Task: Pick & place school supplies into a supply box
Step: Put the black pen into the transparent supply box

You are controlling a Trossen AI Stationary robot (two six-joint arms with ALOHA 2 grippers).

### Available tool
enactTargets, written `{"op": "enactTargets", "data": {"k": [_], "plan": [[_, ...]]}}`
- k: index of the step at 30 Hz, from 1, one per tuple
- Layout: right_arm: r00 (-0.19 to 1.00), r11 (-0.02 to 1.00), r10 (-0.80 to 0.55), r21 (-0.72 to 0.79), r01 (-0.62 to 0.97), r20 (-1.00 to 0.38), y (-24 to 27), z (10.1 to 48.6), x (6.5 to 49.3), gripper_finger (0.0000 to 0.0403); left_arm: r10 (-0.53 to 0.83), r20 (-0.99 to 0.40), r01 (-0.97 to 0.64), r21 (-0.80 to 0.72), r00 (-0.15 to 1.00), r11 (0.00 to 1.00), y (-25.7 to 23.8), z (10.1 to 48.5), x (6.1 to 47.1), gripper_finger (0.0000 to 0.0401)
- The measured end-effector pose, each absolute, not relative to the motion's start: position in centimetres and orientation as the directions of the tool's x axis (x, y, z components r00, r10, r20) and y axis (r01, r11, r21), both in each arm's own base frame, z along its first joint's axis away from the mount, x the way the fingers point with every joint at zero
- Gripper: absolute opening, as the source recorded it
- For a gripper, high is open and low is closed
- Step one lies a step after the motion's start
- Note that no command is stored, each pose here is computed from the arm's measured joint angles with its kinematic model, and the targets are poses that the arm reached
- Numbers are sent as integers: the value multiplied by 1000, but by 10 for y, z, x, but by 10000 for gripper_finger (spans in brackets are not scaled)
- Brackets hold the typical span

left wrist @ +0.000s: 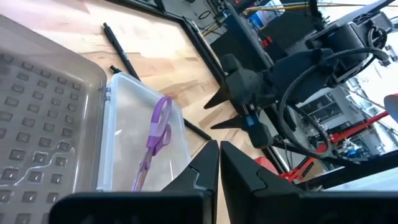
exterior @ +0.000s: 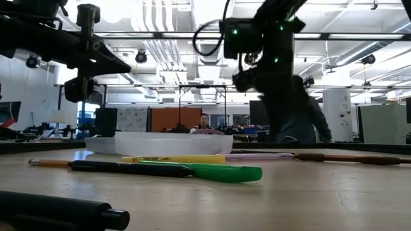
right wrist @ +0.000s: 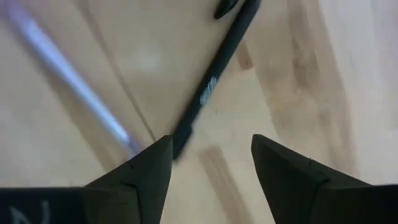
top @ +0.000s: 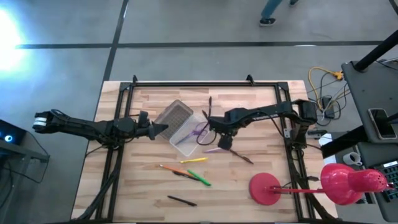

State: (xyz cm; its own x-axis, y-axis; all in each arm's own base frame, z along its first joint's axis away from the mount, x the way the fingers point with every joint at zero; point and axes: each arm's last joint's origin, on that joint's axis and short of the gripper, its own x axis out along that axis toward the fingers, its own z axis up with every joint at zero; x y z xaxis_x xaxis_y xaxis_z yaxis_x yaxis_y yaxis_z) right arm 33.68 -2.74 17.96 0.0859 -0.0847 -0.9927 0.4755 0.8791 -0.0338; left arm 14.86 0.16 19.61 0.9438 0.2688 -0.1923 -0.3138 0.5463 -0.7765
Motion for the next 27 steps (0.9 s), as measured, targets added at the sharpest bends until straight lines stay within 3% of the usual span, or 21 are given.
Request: {"op": "enactTargets", "data": {"k": [3,6,16,20,27], "plan": [[148,797,-117,-4,604,-982,-29,176,342,205,269,-197,-317,-775,943,547,2,196,149,0],[125,751,-180,-54,658,-976,-30,165,343,201,269,-197,-318,-775,943,547,2,196,149,0],[66,759,-224,-131,637,-972,-26,136,349,178,268,-201,-320,-773,942,547,2,195,148,0],[60,784,-225,-144,603,-972,-25,130,346,141,268,-202,-322,-773,942,547,2,195,148,0],[31,792,-143,-95,603,-989,-28,118,334,41,268,-203,-322,-773,942,547,2,195,148,0]]}}
